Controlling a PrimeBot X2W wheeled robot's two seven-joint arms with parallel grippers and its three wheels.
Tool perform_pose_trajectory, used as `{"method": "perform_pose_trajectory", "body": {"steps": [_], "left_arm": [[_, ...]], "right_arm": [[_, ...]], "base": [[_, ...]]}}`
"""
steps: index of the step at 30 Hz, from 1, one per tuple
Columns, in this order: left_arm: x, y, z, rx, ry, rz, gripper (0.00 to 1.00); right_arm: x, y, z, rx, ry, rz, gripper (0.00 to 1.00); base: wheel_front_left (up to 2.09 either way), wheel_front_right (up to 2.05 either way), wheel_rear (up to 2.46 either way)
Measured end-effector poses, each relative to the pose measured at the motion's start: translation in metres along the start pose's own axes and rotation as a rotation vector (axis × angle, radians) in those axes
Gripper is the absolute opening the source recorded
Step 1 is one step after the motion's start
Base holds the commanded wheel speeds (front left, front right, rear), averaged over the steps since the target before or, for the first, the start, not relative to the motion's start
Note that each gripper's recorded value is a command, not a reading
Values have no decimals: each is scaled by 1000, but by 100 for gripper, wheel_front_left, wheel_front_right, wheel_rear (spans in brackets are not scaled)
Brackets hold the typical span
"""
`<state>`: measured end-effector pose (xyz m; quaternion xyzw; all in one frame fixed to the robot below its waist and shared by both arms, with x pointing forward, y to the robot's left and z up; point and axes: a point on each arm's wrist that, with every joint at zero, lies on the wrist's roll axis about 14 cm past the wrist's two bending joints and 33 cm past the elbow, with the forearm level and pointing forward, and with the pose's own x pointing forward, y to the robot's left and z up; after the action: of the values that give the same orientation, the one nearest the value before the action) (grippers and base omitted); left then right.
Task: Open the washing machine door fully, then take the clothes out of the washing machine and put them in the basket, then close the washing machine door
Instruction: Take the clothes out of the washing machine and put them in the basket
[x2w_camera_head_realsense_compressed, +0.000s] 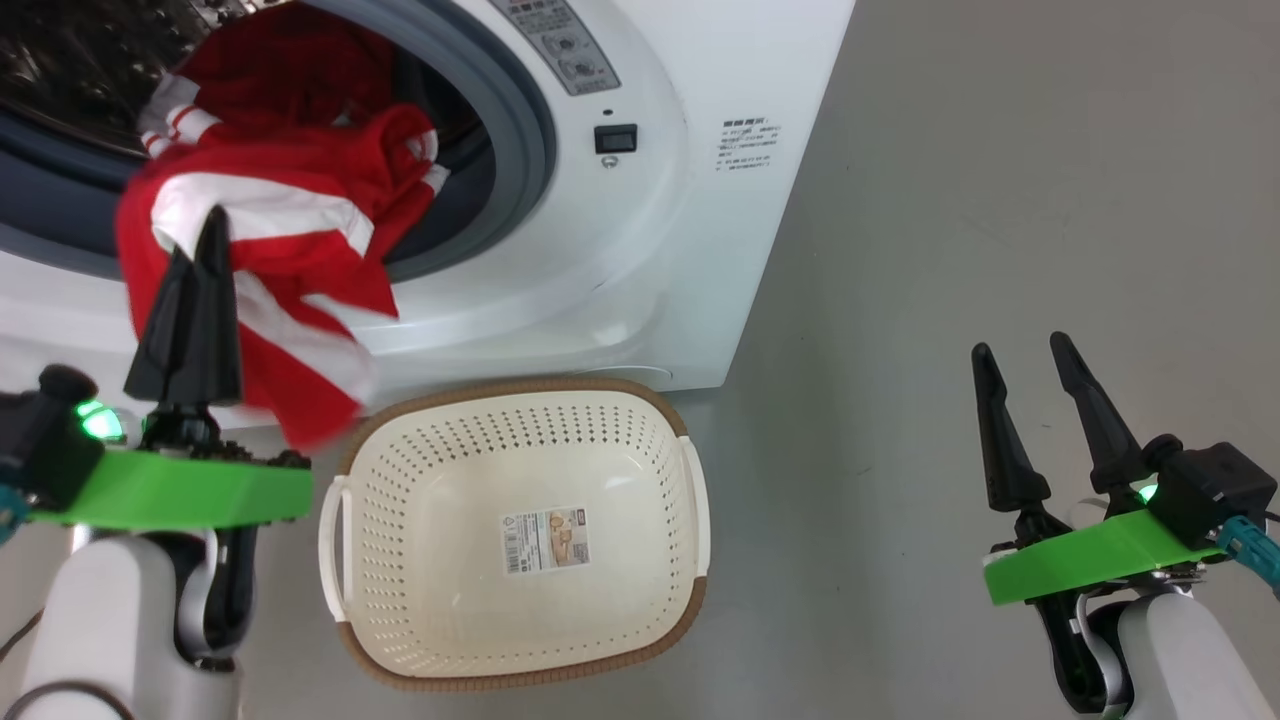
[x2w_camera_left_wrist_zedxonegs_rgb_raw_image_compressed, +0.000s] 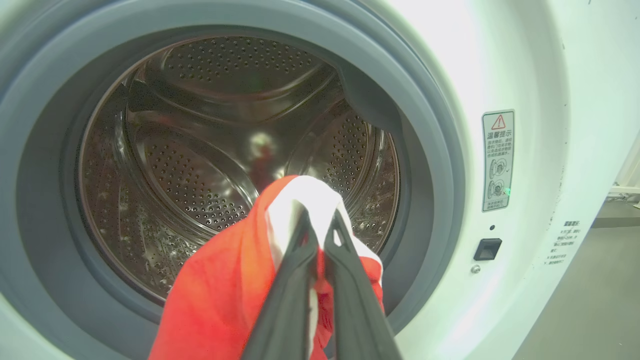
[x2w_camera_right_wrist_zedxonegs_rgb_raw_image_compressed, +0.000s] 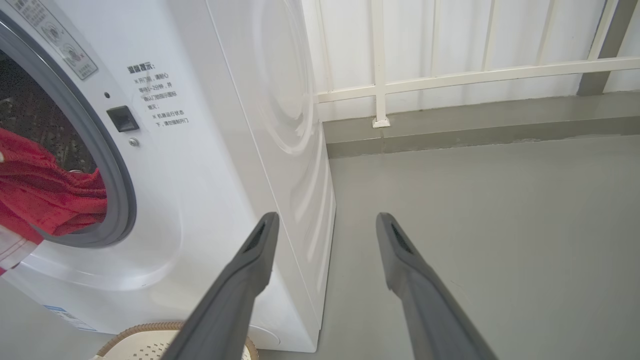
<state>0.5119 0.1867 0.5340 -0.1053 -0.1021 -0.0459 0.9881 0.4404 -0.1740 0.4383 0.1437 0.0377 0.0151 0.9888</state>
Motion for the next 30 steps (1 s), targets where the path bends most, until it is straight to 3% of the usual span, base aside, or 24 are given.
{"method": "perform_pose_trajectory", "body": {"steps": [9, 15, 21, 30], "left_arm": [[-16, -5, 31, -14, -98, 5, 0], [-25, -9, 26, -27, -90, 3, 0], [-34, -12, -19, -53, 40, 6, 0], [-66, -14, -123, -89, 362, 17, 0]], "right_arm": [[-3, 0, 1, -1, -2, 0, 100], [-1, -1, -3, 0, 8, -2, 100], [0, -4, -10, 0, 25, -10, 100], [4, -7, -24, 1, 58, -15, 100]], "base": [[0, 0, 0], [0, 0, 0], [0, 0, 0], [0, 0, 0]]}}
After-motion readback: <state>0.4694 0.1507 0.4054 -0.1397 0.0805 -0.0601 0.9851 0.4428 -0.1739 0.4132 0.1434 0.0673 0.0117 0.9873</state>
